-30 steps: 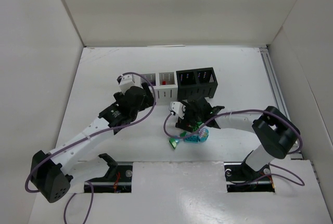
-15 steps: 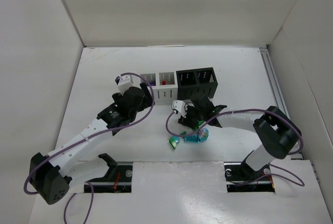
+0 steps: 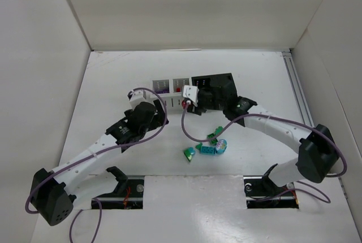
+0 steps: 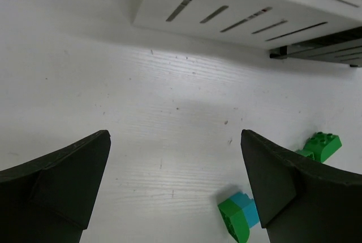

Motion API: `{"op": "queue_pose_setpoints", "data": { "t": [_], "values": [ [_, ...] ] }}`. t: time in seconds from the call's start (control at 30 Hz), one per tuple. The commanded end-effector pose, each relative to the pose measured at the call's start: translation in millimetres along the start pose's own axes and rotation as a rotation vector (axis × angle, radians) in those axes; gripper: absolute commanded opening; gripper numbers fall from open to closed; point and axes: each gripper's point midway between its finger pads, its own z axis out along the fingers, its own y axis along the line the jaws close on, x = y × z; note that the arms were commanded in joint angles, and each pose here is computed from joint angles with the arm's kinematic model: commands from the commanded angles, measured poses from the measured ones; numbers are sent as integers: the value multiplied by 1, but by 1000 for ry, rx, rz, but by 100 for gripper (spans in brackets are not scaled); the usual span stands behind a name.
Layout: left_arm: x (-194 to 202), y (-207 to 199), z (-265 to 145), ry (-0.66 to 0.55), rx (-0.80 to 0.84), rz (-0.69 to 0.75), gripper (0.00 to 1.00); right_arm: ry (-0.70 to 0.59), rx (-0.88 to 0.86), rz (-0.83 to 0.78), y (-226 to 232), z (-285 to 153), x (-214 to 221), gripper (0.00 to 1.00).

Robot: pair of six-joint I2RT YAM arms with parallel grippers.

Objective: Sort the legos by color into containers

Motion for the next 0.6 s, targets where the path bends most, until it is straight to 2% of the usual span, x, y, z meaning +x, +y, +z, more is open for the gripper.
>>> {"op": "queue_pose_setpoints", "data": {
  "t": [0.0,0.13,0.33,0.4,0.43,0.53,0.57],
  "values": [
    [10,-8,-2,38,68,-24,99,-109,51,-93,-42,8,-50,30],
    [26,-11,1,88,106,-21,99,-82,127,-83,-81,25,-52,31],
    [42,-18,-1,141,175,35,99,-78,109,-74,-98,57,-45,33],
    [46,-23,-2,146,204,49,99,-69,115,-67,-106,64,-38,38],
    [54,-24,-4,165,215,63,99,-62,109,-63,-104,67,-34,45],
    [63,-35,-7,201,284,92,99,-64,107,-50,-109,71,-31,56],
    [67,-36,-6,209,300,105,99,-70,98,-51,-107,71,-32,58]
  ]
}}
